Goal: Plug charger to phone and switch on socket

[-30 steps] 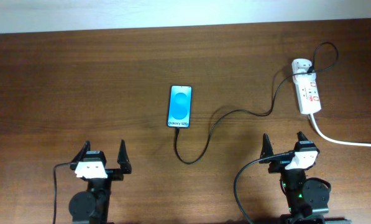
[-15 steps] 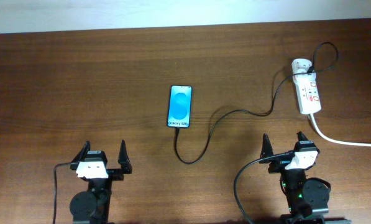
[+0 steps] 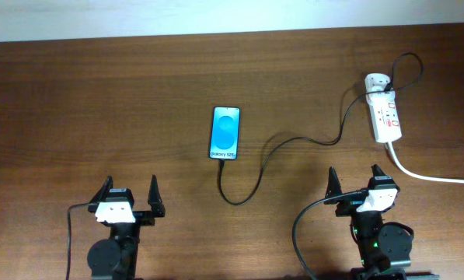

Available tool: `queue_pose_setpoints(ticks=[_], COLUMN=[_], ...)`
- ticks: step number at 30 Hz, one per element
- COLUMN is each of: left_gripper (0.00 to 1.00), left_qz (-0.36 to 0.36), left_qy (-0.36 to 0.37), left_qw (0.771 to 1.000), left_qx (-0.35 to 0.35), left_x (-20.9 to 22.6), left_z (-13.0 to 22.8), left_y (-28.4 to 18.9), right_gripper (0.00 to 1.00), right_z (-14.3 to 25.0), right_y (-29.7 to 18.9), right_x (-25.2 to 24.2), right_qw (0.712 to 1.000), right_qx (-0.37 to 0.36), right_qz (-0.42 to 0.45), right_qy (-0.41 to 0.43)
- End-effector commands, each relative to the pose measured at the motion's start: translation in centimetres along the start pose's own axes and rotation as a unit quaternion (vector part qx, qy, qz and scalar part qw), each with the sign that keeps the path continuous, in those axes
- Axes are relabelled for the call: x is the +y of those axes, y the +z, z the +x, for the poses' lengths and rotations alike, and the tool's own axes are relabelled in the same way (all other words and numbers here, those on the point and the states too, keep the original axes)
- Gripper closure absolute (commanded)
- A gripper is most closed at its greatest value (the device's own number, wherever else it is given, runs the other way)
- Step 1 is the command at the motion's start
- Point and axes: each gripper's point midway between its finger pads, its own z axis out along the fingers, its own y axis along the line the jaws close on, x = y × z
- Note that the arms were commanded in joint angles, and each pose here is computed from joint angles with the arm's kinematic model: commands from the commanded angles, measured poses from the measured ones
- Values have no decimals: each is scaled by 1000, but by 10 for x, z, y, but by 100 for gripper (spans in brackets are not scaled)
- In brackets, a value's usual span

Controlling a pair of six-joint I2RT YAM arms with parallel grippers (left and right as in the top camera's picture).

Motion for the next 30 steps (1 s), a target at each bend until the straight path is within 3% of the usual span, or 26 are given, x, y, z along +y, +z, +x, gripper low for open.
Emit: queue_pose_setpoints(ticks=[1, 30], left_gripper=[1, 1], left_qz=[0, 0], left_qy=[8, 8], left_qw=[1000, 1000], left_qx=[1, 2], left_x=[0, 0], left_z=[1, 2], left_y=[0, 0], right_gripper=[2, 2], right_z=[3, 2], right_y=[0, 0], right_x=[0, -1], right_qw=[1000, 1000], right_qx=[2, 2], right_qz=[0, 4], right_qy=[-4, -4])
